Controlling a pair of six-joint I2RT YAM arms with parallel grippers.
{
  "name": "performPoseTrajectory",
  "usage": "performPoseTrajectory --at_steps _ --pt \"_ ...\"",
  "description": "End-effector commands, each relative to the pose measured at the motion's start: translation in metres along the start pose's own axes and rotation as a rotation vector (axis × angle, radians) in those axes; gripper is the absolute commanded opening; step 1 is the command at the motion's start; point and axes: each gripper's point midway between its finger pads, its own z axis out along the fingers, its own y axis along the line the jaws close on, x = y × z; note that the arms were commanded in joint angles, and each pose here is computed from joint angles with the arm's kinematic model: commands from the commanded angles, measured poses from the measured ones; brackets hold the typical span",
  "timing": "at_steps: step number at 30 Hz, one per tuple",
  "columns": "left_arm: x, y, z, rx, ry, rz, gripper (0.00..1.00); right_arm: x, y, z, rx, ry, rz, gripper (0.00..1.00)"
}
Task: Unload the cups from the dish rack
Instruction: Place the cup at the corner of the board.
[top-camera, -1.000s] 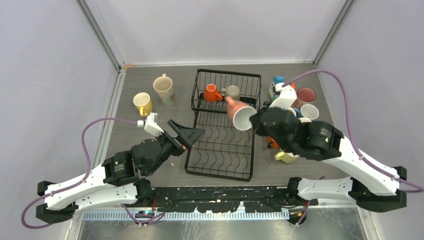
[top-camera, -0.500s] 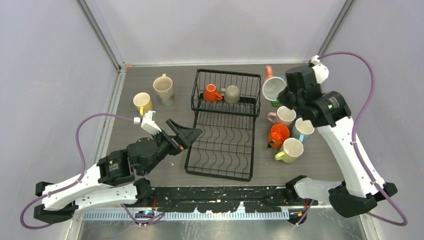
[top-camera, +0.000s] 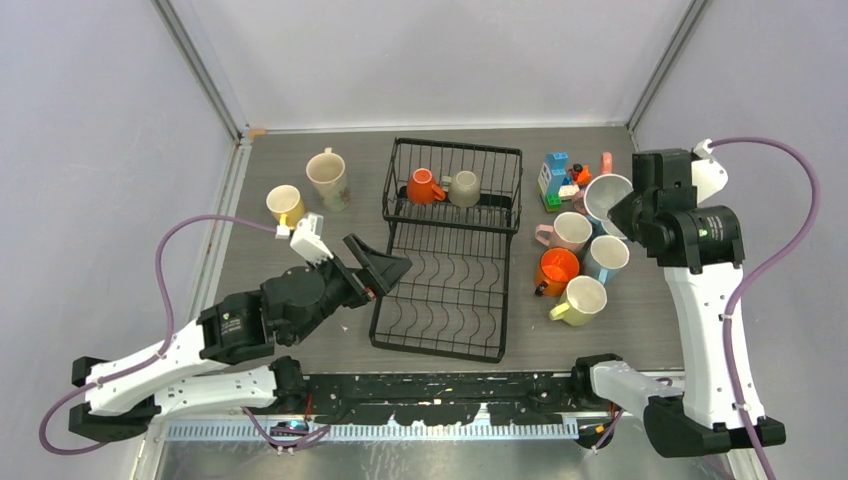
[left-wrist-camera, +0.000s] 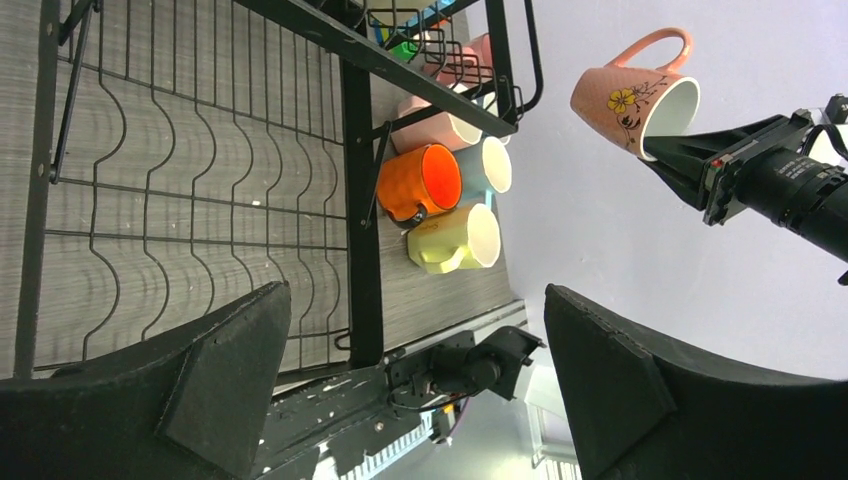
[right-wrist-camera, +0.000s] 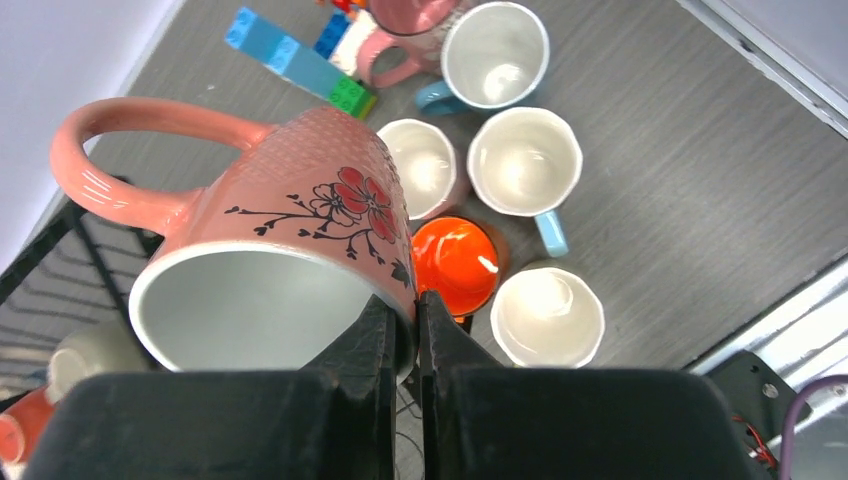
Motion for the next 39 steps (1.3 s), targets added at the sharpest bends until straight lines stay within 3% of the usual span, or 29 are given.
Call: performPoseTrajectory --at_steps 1,14,33,39 --pt "-0.001 -0.009 -0.001 0.001 0.020 0.044 0.99 -0.010 -0.017 0.012 0.070 -0.053 0.059 0.01" --pt "0.017 -0.010 0.007 -0.045 0.115 0.095 1.00 0.004 -0.117 0.041 0.334 0.014 0.291 0.00" --pt "0.031 -0.001 0.014 -0.078 0.174 0.106 1.00 0.060 -0.178 0.078 0.480 0.121 0.499 0.01" --pt "0.029 0.003 0.015 -0.083 0.164 0.102 1.00 0.086 -0.193 0.097 0.528 0.207 0.536 0.00"
